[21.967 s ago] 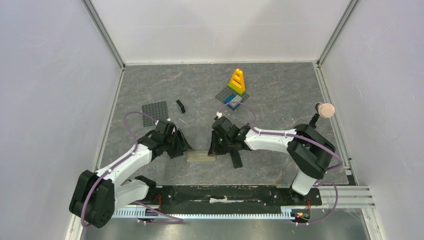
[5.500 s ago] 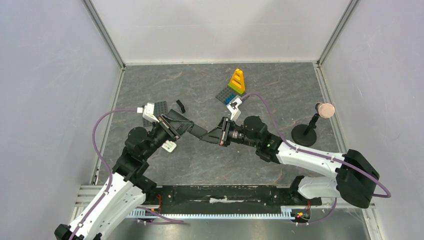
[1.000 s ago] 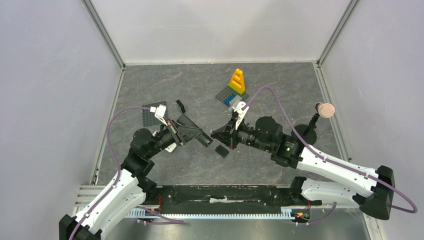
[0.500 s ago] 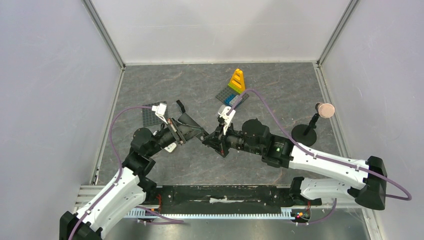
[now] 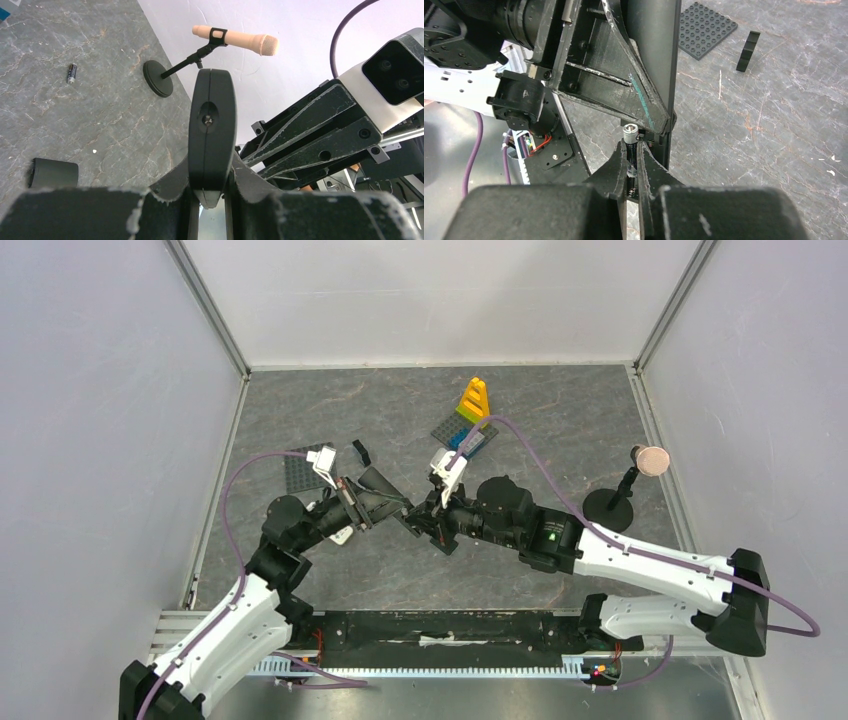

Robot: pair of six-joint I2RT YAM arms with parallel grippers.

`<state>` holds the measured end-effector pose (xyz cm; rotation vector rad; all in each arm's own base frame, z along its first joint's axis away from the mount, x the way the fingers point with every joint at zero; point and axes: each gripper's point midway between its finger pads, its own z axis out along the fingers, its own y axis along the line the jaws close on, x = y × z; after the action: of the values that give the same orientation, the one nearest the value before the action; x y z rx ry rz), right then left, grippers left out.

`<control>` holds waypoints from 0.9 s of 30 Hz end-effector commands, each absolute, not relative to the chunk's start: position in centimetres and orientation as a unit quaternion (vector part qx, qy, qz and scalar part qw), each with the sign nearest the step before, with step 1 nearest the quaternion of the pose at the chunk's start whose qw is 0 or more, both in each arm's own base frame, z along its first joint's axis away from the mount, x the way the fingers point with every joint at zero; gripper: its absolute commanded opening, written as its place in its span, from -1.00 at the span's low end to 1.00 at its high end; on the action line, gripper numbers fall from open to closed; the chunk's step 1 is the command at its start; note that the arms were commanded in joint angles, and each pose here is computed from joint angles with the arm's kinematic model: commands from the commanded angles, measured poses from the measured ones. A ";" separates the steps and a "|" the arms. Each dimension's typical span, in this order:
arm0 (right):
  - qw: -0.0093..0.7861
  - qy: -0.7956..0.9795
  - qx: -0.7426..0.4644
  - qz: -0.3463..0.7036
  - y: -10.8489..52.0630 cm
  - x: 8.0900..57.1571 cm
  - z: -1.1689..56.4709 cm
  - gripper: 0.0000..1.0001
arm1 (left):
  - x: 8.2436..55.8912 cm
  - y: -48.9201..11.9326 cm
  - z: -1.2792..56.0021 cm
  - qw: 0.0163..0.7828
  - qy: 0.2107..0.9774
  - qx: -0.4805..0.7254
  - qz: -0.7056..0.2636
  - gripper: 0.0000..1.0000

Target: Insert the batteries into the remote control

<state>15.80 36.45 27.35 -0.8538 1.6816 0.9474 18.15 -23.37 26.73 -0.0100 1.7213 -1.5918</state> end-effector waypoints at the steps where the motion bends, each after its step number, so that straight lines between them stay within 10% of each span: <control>1: 0.503 0.688 -0.362 0.377 36.7 16.0 28.4 -0.87 | 17.8 -23.5 28.2 0.392 0.656 0.006 -0.645 -0.96; 27: 0.442 0.736 -0.396 0.326 36.8 15.9 24.1 -0.68 | 17.9 -22.7 28.1 0.414 0.649 -0.013 -0.638 -0.96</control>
<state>15.81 36.77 24.16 -0.9729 1.8045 0.8338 18.36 -22.88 24.89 -0.0729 1.7535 -1.5651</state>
